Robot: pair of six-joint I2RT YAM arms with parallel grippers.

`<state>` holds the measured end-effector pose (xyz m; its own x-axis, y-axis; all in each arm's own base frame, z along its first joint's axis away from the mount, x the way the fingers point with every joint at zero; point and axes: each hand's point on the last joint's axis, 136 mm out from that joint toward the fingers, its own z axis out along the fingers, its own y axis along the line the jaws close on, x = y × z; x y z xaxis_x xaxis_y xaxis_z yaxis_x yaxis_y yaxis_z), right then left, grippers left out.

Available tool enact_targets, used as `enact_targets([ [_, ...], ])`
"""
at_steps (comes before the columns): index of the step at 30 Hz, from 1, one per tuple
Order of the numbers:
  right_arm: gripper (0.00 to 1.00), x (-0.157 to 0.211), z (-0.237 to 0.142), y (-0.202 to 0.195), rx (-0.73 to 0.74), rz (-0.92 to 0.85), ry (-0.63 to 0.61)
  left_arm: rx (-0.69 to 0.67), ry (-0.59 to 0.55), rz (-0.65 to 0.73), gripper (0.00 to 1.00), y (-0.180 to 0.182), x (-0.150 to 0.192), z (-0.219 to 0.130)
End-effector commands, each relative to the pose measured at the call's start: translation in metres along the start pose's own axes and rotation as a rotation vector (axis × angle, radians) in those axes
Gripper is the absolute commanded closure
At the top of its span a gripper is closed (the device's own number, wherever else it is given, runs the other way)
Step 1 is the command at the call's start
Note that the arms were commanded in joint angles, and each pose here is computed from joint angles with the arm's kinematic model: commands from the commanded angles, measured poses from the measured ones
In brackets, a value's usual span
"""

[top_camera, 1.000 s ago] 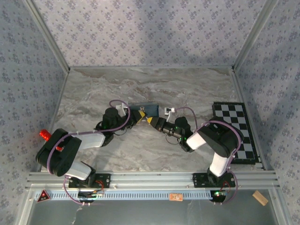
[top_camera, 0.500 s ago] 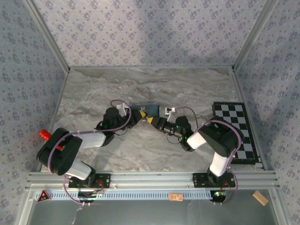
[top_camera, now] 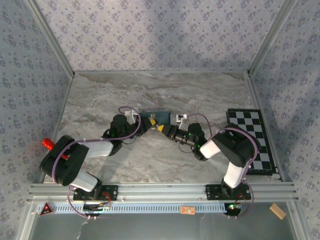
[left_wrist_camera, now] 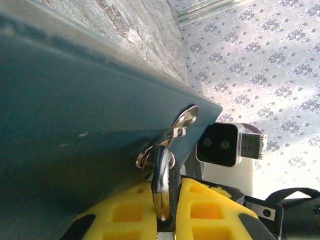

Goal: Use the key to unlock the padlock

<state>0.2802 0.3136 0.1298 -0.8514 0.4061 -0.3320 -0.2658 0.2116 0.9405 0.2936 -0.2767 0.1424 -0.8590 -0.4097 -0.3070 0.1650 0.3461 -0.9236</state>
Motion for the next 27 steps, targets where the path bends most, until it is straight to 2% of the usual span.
enact_targets([
  [1,0.94,-0.015,0.009,0.04,-0.12,-0.065,-0.024,0.159,0.152,0.12,1.0,-0.044,0.026,0.005],
  [16,1.0,-0.014,0.008,0.042,-0.124,-0.108,-0.012,0.146,0.165,0.121,1.0,-0.041,0.025,0.004],
  [23,1.0,-0.002,0.014,0.036,-0.109,-0.113,0.012,0.144,0.104,0.106,0.84,-0.043,0.015,0.003],
  [27,1.0,0.003,0.017,0.037,-0.11,-0.111,0.019,0.146,0.094,0.104,0.8,-0.044,0.015,0.003],
])
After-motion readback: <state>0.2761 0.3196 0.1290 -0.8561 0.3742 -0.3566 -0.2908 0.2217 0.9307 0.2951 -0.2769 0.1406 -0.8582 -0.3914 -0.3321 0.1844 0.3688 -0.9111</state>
